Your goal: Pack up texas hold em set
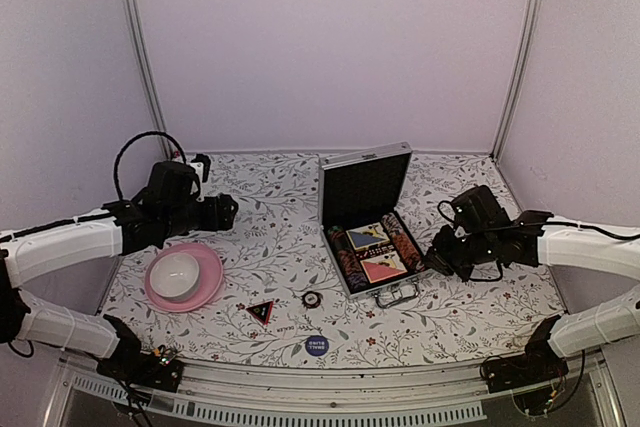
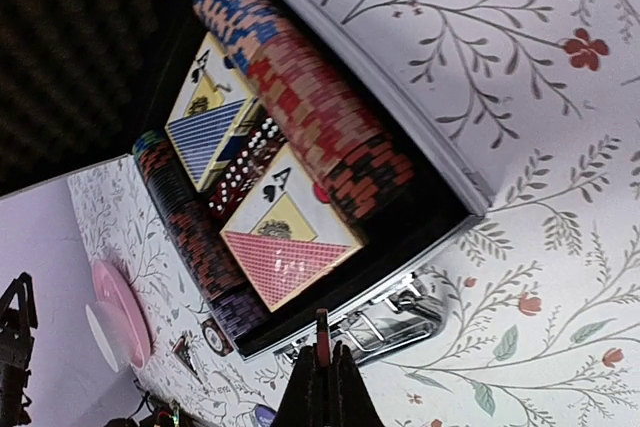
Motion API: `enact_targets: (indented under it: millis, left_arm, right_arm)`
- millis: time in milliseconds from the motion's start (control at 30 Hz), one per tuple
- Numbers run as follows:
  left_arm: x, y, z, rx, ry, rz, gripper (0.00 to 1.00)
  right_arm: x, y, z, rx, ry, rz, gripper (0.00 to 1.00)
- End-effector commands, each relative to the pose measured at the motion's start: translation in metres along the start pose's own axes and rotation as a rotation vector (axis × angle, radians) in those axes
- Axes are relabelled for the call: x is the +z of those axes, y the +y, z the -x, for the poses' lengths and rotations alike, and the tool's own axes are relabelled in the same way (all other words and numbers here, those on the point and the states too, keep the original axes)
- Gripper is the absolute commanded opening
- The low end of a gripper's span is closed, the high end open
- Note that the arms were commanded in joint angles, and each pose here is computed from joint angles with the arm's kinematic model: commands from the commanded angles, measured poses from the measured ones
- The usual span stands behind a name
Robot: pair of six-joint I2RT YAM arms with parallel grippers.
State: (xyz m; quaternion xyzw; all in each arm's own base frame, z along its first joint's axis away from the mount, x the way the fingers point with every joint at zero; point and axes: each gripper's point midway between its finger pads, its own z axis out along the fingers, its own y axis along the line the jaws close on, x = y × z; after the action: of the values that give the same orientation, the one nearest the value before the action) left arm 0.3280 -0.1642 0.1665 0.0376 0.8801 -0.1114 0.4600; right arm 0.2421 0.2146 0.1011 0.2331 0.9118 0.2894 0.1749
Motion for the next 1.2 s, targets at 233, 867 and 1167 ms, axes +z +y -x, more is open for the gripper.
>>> enact_targets:
  millis: [233,867,1167]
  left_arm:
    - [-0.005,0.050,0.028,0.059,-0.214,0.229,0.87]
    - [-0.033,0.067,0.012,0.029,-0.443,0.200,0.87]
    - [-0.036,0.064,0.011,0.035,-0.454,0.176,0.87]
  right_arm:
    - [-0.001,-0.031,0.017,0.296,-0.090,-0.315,0.02]
    - [0.017,-0.015,0.024,0.426,-0.169,-0.356,0.02]
    - [0.026,-0.011,0.027,0.447,-0.194,-0.363,0.02]
